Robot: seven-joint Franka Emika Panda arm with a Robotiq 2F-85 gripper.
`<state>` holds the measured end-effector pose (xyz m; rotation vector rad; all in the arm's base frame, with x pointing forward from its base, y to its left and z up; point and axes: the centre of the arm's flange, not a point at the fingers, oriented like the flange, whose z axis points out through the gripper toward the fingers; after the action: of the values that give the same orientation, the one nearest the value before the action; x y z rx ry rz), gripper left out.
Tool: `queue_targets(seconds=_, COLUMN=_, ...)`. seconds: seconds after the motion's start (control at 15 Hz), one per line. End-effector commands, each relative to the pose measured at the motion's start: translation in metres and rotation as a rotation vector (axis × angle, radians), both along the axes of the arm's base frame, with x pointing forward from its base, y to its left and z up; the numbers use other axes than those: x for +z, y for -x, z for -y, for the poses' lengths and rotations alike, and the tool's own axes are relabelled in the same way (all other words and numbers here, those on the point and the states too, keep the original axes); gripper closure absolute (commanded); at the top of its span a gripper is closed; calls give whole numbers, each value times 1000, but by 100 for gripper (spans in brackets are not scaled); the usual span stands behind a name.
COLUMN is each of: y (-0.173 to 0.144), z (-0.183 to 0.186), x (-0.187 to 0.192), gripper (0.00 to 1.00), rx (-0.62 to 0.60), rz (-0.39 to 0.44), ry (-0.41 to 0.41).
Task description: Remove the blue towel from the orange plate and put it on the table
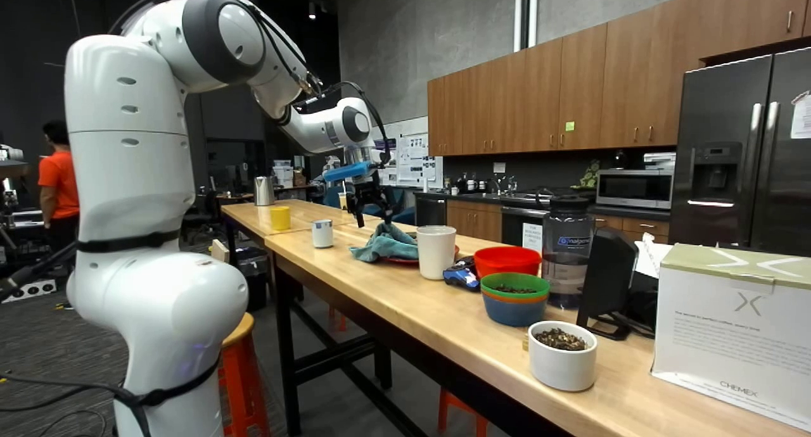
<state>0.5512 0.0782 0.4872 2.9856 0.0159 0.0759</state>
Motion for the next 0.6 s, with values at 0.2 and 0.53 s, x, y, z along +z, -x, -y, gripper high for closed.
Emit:
queue_targets(seconds=0.2, y=1, z=1, x=-8, gripper=0, rx=5, rz=-6, ry=6)
queue_targets(seconds=0.53, y=12, z=5, x=-28, gripper=0, rx=5, rz=-49, ry=17)
